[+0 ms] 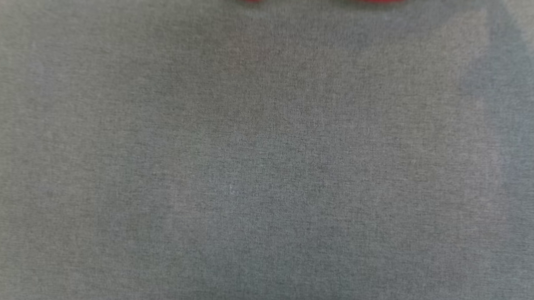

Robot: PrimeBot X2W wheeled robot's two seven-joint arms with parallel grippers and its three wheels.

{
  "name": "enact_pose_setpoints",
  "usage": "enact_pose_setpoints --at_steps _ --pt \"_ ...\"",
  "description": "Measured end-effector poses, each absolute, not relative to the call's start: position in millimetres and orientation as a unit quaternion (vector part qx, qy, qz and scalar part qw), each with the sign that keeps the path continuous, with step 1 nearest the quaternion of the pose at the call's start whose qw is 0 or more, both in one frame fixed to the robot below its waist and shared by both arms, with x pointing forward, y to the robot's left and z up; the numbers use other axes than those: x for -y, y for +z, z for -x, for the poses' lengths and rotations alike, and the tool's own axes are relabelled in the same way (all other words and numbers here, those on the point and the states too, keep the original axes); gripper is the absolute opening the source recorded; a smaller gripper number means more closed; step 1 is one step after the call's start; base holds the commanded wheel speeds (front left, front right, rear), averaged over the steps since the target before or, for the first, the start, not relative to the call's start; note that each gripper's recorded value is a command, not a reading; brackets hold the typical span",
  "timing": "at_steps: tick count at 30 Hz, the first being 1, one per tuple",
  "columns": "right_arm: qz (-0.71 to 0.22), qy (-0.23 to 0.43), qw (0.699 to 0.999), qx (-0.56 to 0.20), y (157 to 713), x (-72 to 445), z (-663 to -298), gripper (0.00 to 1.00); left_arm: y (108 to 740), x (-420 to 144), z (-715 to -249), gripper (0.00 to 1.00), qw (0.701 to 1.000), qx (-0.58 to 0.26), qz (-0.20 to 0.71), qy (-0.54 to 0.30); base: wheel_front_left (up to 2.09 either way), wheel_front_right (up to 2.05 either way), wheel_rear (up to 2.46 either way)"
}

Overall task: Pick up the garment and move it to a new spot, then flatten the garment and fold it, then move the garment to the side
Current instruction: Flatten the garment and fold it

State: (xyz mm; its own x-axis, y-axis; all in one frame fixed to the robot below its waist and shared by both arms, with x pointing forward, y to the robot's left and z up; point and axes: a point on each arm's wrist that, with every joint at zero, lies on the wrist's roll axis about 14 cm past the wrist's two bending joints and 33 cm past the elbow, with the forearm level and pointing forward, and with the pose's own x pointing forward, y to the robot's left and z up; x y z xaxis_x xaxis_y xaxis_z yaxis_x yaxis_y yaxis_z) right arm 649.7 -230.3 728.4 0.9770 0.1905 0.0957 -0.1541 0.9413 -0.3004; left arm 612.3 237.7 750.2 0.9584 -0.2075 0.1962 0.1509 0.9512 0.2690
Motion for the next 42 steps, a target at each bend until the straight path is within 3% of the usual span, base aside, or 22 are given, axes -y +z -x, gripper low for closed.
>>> enact_pose_setpoints --at_steps 6,11,20,26,27,31,42 --pt "0.139 0.069 0.984 0.088 707.1 232.0 -692.5 0.00 732.0 -235.4 -658.9 0.00 0.980 0.135 -0.119 -0.085 0.00 0.00 0.00" --pt "0.126 0.075 0.988 0.055 653.0 226.5 -717.0 0.00 674.1 -235.8 -688.1 0.00 0.986 0.098 -0.101 -0.086 0.00 0.00 0.00" --pt "0.093 0.105 0.990 -0.020 568.3 212.7 -714.2 0.00 563.2 -235.4 -679.9 0.00 0.993 0.003 -0.073 -0.096 0.00 0.00 0.00" --pt "0.080 0.128 0.981 -0.123 504.1 210.0 -675.2 0.00 493.9 -229.4 -637.7 0.00 0.990 -0.080 -0.044 -0.108 0.00 0.00 0.00" --pt "0.075 0.133 0.973 -0.171 481.0 214.1 -647.8 0.00 470.9 -228.9 -611.5 0.00 0.987 -0.116 -0.031 -0.110 0.00 0.00 0.00" --pt "0.059 0.134 0.959 -0.242 453.8 222.7 -604.6 0.00 446.5 -228.1 -572.2 0.00 0.979 -0.166 -0.026 -0.114 0.00 0.00 0.00" --pt "0.028 0.131 0.926 -0.352 430.1 240.1 -502.0 0.00 414.2 -227.7 -468.8 0.00 0.955 -0.269 -0.001 -0.121 0.00 0.00 0.00"
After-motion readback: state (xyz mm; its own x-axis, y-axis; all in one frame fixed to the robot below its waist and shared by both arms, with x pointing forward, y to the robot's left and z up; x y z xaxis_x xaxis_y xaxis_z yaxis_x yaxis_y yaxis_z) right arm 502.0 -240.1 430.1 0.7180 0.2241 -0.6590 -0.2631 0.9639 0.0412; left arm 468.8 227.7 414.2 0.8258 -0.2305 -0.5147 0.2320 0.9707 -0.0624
